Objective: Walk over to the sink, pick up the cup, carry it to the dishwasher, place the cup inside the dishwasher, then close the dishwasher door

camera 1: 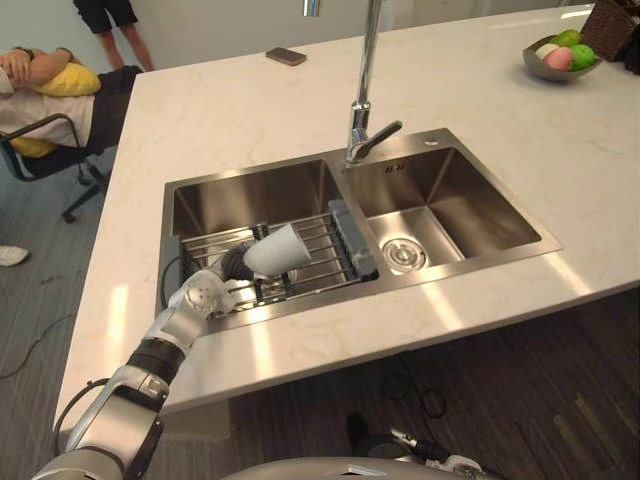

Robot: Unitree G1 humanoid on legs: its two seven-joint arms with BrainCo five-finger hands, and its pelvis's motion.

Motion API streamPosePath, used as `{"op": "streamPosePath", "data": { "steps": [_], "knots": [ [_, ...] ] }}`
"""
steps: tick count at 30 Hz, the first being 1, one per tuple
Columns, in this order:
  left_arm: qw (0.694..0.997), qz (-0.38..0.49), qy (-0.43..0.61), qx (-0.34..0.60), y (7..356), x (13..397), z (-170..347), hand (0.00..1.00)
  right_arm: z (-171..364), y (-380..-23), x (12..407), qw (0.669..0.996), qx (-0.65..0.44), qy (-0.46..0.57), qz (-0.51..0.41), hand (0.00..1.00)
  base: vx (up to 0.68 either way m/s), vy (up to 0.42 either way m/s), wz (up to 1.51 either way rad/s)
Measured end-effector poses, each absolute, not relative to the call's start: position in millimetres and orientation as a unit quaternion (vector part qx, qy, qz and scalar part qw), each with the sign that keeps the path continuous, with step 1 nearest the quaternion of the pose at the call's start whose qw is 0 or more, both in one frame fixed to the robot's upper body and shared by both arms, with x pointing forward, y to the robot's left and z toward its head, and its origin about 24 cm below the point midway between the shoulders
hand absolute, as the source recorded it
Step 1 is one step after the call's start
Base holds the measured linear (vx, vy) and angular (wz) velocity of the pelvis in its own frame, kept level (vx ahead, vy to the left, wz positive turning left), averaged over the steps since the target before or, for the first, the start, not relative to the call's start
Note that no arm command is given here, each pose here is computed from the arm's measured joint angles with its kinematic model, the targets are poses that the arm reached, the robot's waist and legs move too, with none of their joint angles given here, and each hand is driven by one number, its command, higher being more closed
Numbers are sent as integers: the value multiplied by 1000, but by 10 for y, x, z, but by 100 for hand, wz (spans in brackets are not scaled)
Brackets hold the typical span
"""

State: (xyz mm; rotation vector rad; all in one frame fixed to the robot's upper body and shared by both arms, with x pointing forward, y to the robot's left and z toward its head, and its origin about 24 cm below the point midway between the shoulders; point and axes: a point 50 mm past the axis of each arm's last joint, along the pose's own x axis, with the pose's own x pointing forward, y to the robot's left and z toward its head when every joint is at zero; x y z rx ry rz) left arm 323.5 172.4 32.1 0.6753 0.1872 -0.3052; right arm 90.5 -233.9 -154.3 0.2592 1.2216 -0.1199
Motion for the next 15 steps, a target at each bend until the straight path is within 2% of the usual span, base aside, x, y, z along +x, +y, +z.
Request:
{"op": "streamPosePath", "data": {
  "steps": [6,15],
  "knots": [
    [975,-64,28,212,1893,3150,585,100,-1560,-2338,843,806,132,573,-67,0,-17,-6,14],
    [993,14,-101,65,2012,2919,1084,100,-1603,-2276,733,797,148,581,-76,0,-37,-1,6]
  ]
}}
